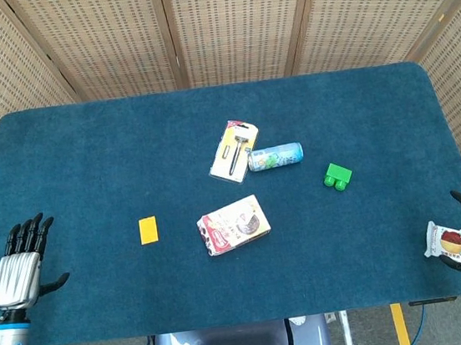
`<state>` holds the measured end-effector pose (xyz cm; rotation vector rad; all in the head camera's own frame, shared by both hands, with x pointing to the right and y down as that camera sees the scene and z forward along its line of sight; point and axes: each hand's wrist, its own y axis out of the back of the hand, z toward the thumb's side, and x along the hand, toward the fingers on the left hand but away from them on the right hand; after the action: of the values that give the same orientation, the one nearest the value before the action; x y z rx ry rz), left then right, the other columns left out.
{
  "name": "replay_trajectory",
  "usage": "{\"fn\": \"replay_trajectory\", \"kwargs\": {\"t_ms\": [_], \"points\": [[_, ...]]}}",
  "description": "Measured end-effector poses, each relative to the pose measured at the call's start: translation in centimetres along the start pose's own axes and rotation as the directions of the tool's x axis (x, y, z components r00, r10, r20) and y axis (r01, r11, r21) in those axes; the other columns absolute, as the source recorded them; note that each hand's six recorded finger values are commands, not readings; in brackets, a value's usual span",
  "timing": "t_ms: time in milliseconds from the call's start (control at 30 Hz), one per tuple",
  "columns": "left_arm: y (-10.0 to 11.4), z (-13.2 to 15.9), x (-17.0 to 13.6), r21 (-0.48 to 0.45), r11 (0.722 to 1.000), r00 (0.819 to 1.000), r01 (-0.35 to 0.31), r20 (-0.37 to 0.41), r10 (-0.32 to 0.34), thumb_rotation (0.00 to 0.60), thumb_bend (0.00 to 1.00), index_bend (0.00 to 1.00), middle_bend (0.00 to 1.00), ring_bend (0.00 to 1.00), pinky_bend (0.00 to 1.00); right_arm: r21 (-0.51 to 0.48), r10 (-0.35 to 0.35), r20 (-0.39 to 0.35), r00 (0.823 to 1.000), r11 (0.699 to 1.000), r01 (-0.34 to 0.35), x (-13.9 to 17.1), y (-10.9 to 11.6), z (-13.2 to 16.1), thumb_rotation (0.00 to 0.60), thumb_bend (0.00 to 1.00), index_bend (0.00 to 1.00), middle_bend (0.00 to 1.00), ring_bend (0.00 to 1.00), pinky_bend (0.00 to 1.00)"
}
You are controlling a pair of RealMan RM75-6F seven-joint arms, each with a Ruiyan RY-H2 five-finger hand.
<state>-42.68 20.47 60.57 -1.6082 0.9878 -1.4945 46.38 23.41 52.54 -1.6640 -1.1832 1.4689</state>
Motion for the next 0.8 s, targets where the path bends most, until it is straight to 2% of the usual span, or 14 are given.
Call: {"fn": "replay_trajectory", "kwargs": {"t_ms": [400,600,800], "points": [[-0.6,1.0,1.2,0.037,0.998,0.998,0.059,0.0,-0.059,0.6,0.16,0.0,0.0,0.0,0.0,-0.008,0.009,0.009,1.0,1.0,-0.009,-0.1,-0.1,-0.2,0.6,0.1,0.0,0.0,0.0,0.0],[-0.5,3.3,3.1,0.046,0.996,0.997,0.07,0.036,-0.072,0.6,0.17,0.0,0.0,0.0,0.0,-0.02,0.015,0.013,1.0,1.0,-0.014,-0.3,-0.1,-0.4,0.6,0.1,0.0,0.0,0.0,0.0],[-1.3,6.0,4.9,0.044,0.994,0.993,0.1,0.065,-0.103,0.6,0.18,0.0,0.0,0.0,0.0,-0.032,0.009,0.012,1.0,0.999,-0.009,-0.2,0.0,-0.5,0.6,0.1,0.0,0.0,0.0,0.0]]}}
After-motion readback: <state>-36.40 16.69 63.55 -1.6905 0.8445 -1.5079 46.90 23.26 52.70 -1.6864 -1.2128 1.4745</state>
